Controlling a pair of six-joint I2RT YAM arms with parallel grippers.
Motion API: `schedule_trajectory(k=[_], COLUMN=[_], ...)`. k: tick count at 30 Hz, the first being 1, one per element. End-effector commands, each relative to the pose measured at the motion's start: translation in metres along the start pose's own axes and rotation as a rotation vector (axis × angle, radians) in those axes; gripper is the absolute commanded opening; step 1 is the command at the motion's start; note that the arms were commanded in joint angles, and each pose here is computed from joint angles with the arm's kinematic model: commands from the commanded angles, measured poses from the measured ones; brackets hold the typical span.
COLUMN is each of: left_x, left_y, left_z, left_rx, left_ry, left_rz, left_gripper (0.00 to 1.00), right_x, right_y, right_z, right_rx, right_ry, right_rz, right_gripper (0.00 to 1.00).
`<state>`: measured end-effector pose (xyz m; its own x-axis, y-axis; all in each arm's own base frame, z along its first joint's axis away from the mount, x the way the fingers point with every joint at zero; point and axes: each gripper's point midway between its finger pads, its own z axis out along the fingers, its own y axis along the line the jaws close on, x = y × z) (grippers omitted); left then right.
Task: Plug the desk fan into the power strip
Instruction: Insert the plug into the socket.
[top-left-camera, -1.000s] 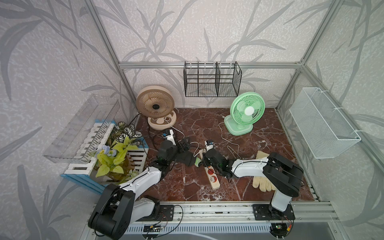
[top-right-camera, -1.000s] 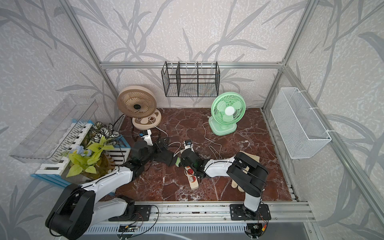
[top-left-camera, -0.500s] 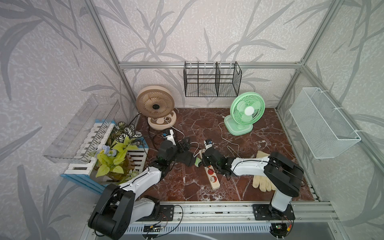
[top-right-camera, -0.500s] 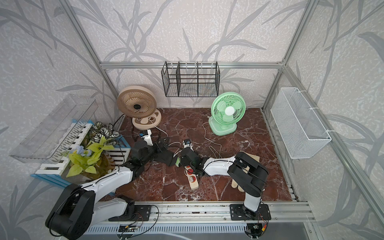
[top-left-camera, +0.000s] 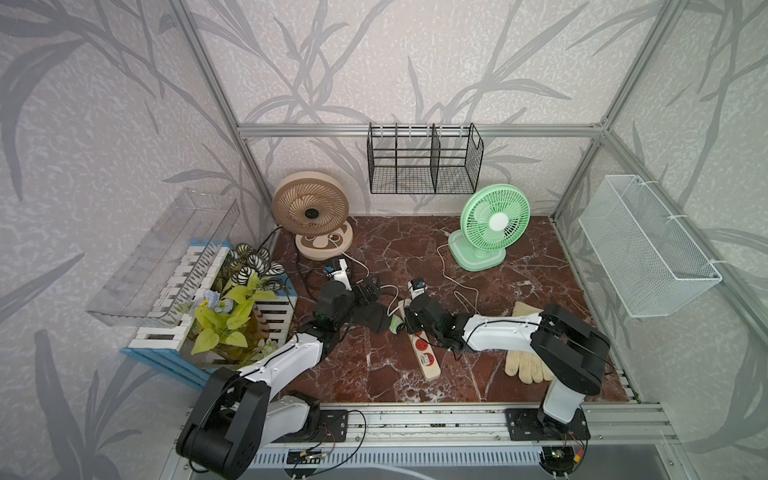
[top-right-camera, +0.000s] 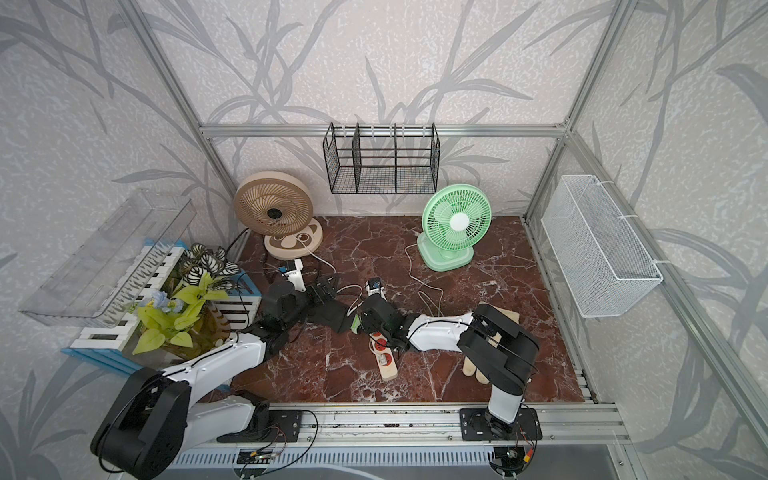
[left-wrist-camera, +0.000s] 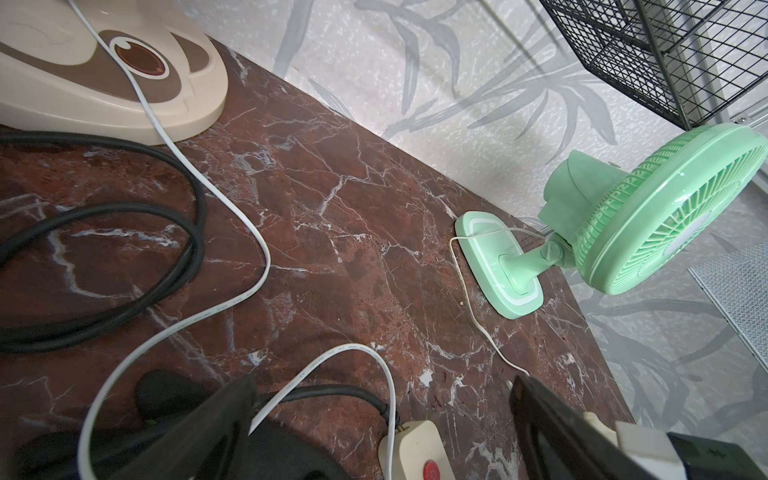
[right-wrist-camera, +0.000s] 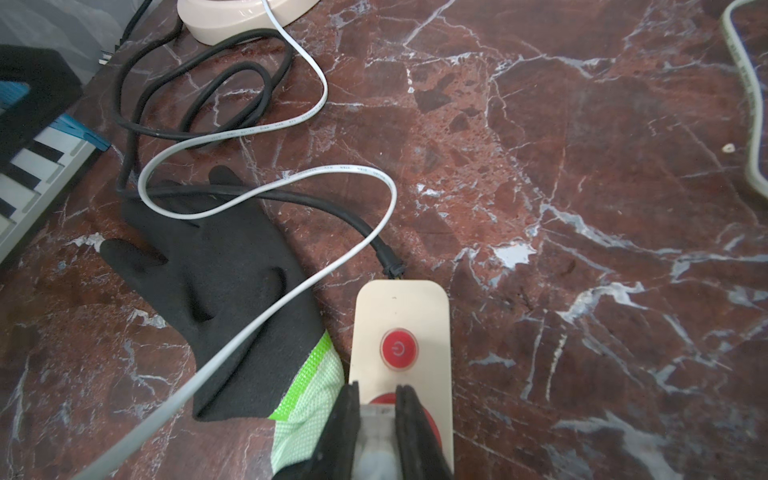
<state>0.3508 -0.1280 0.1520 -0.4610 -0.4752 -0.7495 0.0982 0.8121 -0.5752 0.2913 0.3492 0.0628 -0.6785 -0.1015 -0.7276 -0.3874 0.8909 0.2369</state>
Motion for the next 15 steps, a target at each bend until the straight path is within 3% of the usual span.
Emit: schedule_trajectory(k=[1,15], left_x=[-0.0019,-0.0024], left_y=[0.0042,0.0039], left_z=[0.0002,-0.0003], left_rx=[-0.014,-0.014], left_ry=[-0.017,-0.018], left_rz=[0.022,0.025], left_gripper=[1.0,1.0], right_x=[0.0772,0.0755], right_y=[-0.022,-0.0212], right_z=[-0.0077,-0.0097], right_rx=[0.054,0.055], right_ry=[0.283,0.285], right_rz=[-0.067,-0.056], right_gripper=[0.16,0.22])
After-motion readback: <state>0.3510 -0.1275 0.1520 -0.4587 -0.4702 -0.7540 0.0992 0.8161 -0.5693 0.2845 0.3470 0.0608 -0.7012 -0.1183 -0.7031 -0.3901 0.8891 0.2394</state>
